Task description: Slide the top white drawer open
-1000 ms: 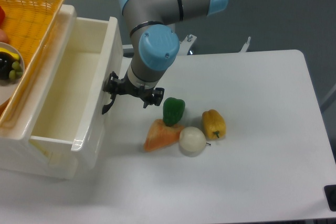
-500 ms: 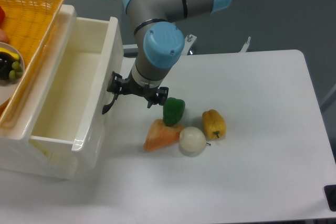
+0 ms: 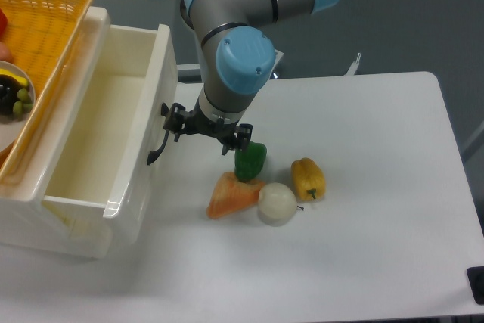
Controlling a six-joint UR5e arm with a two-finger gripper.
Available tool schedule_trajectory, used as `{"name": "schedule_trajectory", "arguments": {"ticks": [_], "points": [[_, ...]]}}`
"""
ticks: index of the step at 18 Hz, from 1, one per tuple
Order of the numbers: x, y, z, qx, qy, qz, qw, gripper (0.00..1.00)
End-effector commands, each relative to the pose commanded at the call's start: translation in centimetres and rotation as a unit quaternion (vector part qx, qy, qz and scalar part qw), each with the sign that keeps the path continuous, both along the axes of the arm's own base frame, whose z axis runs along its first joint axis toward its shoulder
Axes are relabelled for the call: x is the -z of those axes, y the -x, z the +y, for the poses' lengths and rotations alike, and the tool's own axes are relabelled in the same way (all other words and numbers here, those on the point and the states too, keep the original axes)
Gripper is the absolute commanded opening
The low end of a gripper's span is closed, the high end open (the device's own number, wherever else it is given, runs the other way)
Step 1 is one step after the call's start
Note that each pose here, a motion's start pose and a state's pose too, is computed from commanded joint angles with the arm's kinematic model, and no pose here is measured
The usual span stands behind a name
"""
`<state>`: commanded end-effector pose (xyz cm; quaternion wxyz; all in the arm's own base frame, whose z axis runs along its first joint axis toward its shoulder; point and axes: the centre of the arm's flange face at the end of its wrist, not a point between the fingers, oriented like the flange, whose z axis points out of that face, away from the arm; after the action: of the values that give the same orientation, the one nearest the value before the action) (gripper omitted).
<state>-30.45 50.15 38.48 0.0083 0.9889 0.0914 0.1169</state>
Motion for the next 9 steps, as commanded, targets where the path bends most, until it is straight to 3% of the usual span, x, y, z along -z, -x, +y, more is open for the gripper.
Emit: {"name": "schedule_trajectory", "arguments": {"ticks": [5, 9], "points": [[-2.4, 2.9, -1.1, -0.009, -0.021, 0.038, 0.9990, 1.00], [-2.4, 4.6, -2.3, 0.098, -0.026, 0.054, 0.9933, 1.00]]}}
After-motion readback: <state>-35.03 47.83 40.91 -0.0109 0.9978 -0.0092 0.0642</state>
